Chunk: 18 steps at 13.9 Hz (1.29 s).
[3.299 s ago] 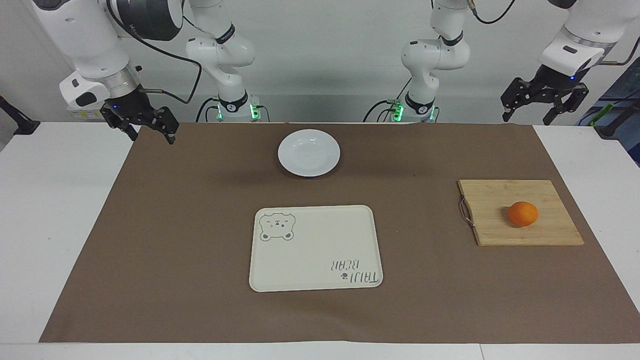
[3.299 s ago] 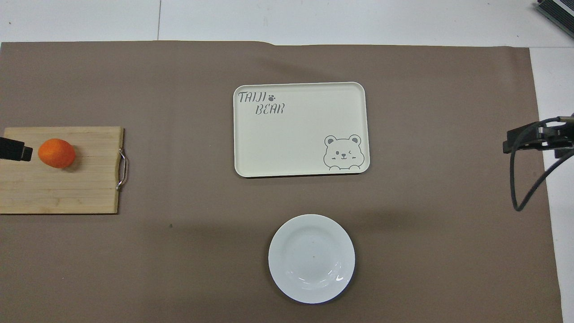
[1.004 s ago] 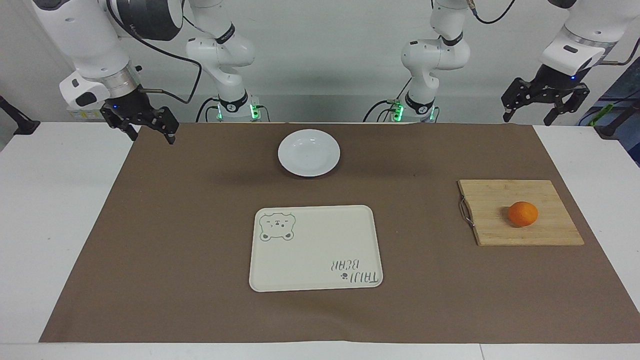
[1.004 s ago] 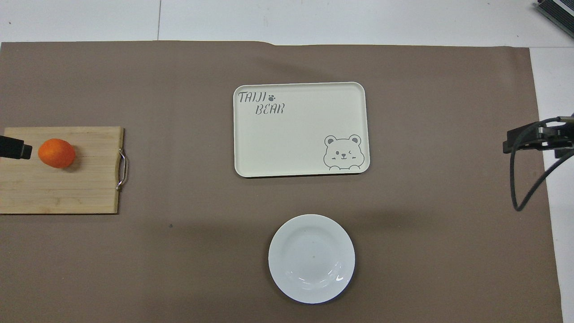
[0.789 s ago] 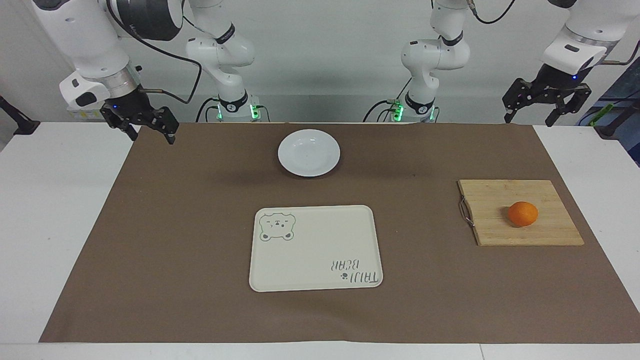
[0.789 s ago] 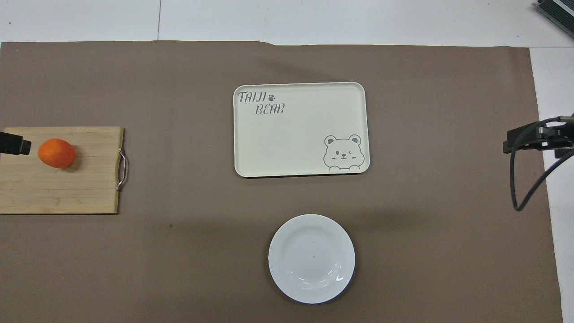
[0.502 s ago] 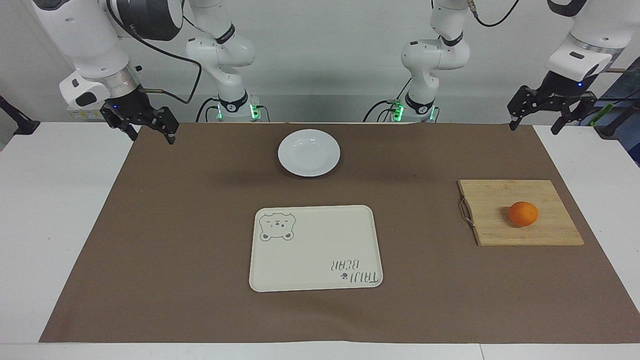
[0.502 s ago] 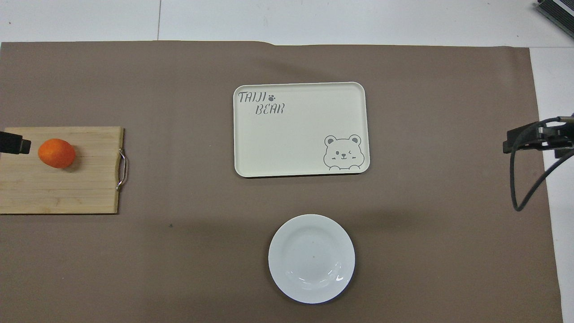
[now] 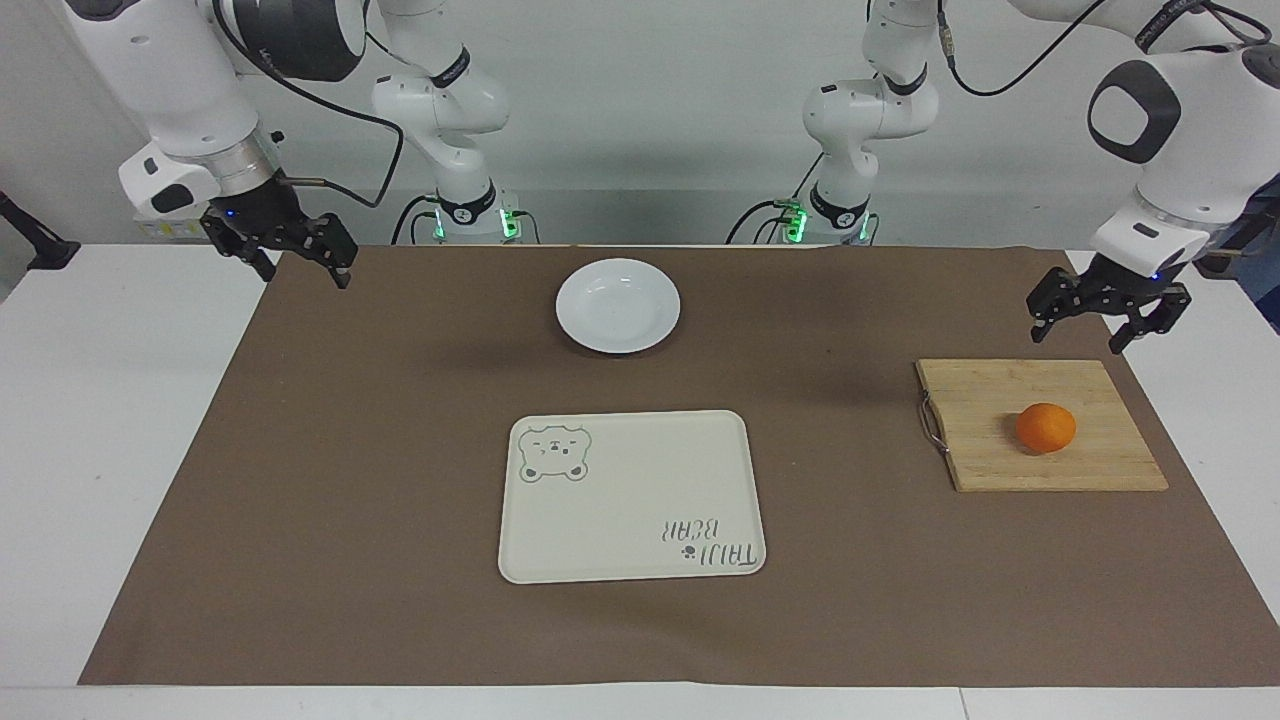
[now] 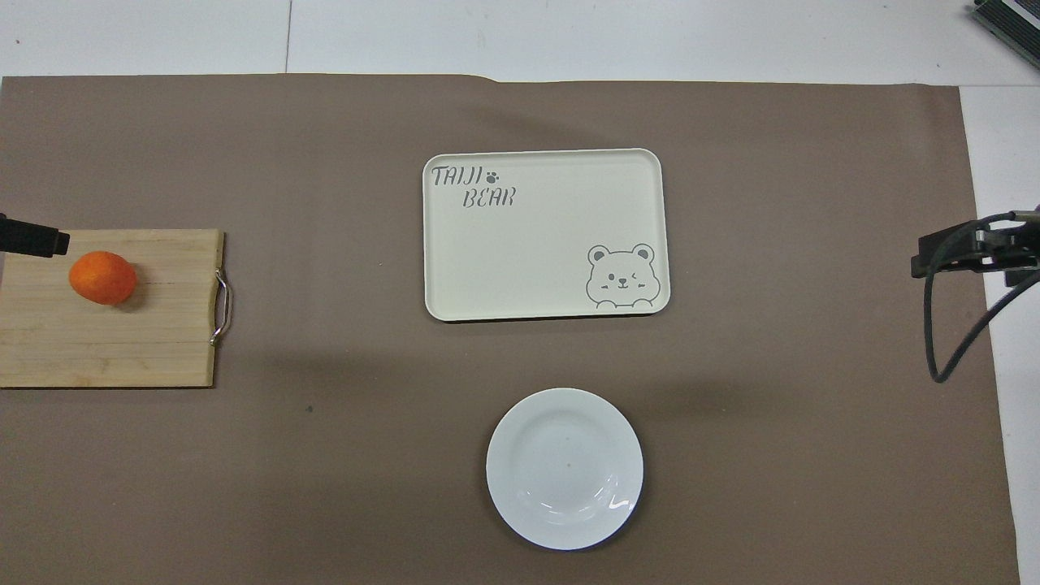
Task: Place orange and plate with both arms
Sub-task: 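Lower the left gripper onto the orange and close on it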
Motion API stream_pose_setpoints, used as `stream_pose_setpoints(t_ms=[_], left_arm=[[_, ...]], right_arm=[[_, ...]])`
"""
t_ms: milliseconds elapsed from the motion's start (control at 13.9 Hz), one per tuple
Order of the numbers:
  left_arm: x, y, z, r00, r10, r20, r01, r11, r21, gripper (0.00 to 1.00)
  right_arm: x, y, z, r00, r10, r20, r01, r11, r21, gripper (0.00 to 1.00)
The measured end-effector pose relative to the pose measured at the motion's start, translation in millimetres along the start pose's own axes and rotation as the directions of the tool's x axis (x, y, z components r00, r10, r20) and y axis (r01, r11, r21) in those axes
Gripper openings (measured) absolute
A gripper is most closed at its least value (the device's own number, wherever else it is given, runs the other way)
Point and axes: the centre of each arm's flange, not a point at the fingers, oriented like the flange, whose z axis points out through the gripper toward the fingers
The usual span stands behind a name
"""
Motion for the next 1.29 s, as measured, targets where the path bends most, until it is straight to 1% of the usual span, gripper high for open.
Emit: stream_pose_setpoints(t_ms=[143, 359, 502, 861, 1004, 1291], left_arm=[[5.6, -13.8, 36.2, 1.0, -0.002, -0.008, 0.002, 1.0, 0.009, 1.0], [15.0, -29.3, 94.2, 1.0, -0.008, -0.003, 0.008, 1.0, 0.016, 1.0], [16.6, -40.7, 121.8, 1.0, -0.007, 0.002, 0.007, 1.0, 0.019, 1.0], [10.3, -56.1, 157.9, 0.999, -0.024, 0.033, 0.024, 1.0, 0.01, 1.0], [4.2, -59.4, 167.4, 0.998, -0.034, 0.046, 0.033, 0.999, 0.004, 1.0], [-13.5, -71.6, 190.2, 0.996, -0.074, 0.051, 0.074, 0.997, 0.006, 1.0]], right_arm=[[0.0, 0.0, 0.0, 1.0, 0.0, 0.0, 0.0, 1.0, 0.0, 1.0], [0.0, 0.0, 0.0, 1.0, 0.0, 0.0, 0.0, 1.0, 0.0, 1.0], [0.0, 0.0, 0.0, 1.0, 0.0, 0.0, 0.0, 1.0, 0.0, 1.0], [0.0, 0.0, 0.0, 1.0, 0.0, 0.0, 0.0, 1.0, 0.0, 1.0], [0.0, 0.0, 0.0, 1.0, 0.0, 0.0, 0.0, 1.0, 0.0, 1.0], [0.0, 0.0, 0.0, 1.0, 0.0, 0.0, 0.0, 1.0, 0.0, 1.0]])
